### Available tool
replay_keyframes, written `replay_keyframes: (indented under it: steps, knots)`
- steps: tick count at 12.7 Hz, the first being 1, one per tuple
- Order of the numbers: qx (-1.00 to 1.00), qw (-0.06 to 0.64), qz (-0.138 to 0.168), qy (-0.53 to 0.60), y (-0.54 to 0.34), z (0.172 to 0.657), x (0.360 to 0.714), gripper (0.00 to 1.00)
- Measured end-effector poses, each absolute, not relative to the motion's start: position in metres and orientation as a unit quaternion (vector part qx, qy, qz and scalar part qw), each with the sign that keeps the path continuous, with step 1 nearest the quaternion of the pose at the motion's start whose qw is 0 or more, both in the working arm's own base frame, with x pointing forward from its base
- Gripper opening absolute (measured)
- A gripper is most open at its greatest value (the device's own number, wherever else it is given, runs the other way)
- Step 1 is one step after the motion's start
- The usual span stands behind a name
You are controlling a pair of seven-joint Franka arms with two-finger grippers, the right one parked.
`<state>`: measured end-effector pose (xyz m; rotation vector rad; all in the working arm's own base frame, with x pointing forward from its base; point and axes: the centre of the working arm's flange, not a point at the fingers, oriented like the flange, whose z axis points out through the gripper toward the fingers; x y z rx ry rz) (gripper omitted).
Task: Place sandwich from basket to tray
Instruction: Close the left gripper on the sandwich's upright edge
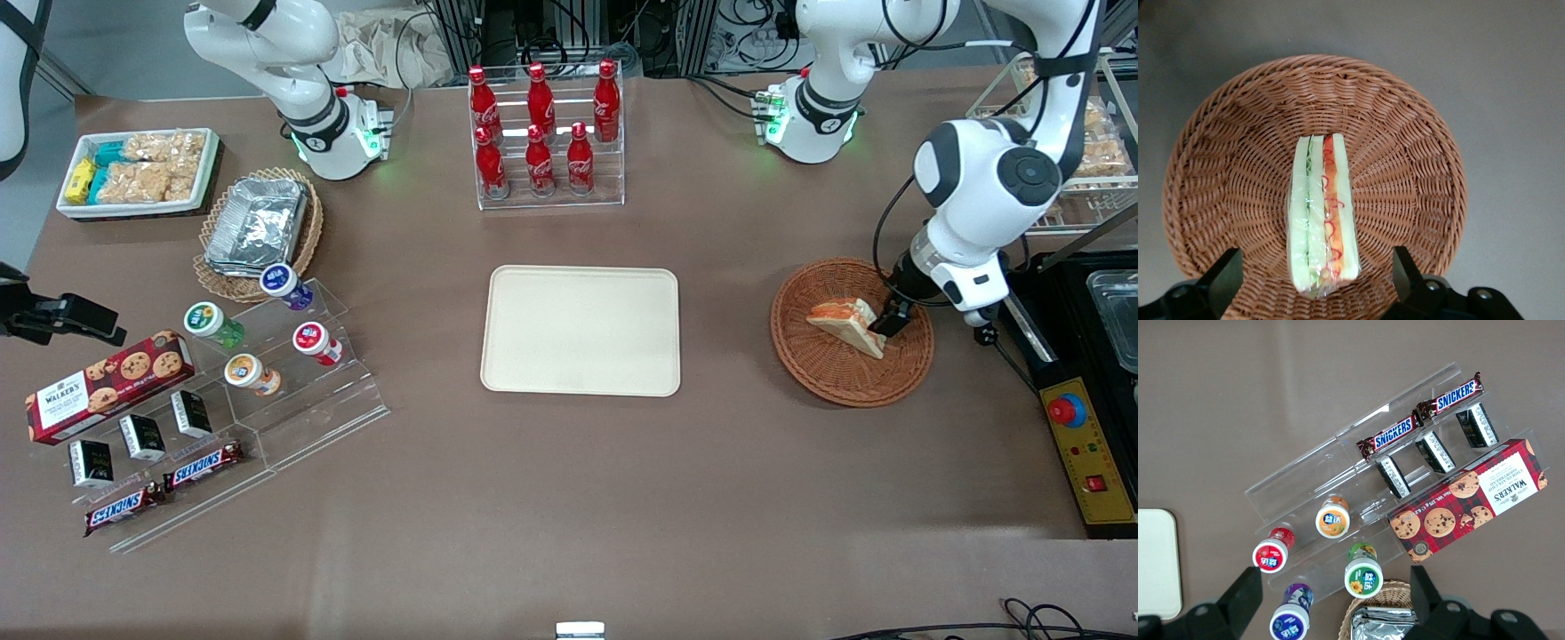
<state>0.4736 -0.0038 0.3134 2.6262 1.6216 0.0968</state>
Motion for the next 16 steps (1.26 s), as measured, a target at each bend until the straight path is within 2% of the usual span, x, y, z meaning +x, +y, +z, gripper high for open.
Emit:
replay_keyframes:
  steps: [3, 11, 12, 15, 16]
  knots:
    - [0.838, 0.027, 0.036, 0.543, -0.010, 0.283, 0.472, 1.00]
    - [0.837, 0.031, 0.037, 0.546, -0.040, 0.248, 0.467, 1.00]
    - [0.837, 0.029, 0.034, 0.546, -0.043, 0.244, 0.466, 0.91]
    - [0.836, 0.028, 0.033, 0.547, -0.042, 0.242, 0.465, 0.52]
    - [0.836, 0.028, 0.033, 0.547, -0.042, 0.242, 0.466, 0.44]
